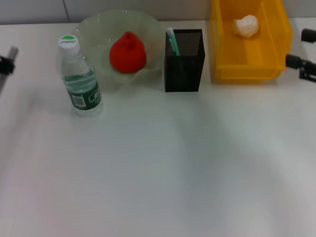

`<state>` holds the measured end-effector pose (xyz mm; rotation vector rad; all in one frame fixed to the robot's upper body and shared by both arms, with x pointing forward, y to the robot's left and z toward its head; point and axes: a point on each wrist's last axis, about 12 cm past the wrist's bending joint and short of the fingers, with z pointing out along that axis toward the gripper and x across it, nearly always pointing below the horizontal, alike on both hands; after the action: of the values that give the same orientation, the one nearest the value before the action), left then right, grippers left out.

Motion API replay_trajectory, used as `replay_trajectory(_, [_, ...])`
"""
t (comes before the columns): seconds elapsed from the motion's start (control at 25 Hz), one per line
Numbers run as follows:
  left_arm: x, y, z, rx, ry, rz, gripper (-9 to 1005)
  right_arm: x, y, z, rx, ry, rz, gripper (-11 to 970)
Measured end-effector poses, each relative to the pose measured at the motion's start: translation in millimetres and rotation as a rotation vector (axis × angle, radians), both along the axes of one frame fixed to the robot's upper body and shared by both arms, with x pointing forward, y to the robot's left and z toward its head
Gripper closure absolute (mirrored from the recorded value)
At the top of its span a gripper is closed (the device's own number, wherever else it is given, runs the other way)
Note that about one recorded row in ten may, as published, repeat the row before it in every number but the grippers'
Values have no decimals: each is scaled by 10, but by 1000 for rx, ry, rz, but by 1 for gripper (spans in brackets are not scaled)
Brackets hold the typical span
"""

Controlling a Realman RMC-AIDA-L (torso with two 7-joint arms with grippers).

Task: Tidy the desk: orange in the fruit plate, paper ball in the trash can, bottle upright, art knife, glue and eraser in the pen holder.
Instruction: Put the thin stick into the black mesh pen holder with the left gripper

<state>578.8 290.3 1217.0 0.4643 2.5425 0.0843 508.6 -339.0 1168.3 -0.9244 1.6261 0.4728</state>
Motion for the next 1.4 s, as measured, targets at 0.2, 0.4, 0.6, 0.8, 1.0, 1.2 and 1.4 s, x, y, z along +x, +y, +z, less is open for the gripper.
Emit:
replay_trajectory(0.2, [76, 90, 223, 23, -125, -39, 830, -164, -64, 60, -3, 116, 40, 307])
replay_trajectory(0.4, [227, 13, 434, 43, -279, -150, 829, -307, -97, 96, -7, 218, 56, 306])
replay_trajectory(0.6, [370, -222, 557, 93, -397, -306, 827, -460, -204, 147, 21, 259, 61, 305])
replay_trajectory(0.8, [428, -519, 624, 210, -492, -471, 826, -543, -319, 207, 30, 255, 46, 304])
replay_trajectory(1.0, [430, -838, 713, 385, -644, -648, 824, -577, -369, 204, 62, 251, 32, 303])
replay_trajectory(1.2, [463, -1096, 592, 528, -708, -818, 823, -528, -333, 134, 98, 253, 52, 302])
replay_trajectory(1.4, [601, -1272, 418, 630, -747, -887, 821, -485, -329, 156, 92, 291, 68, 301])
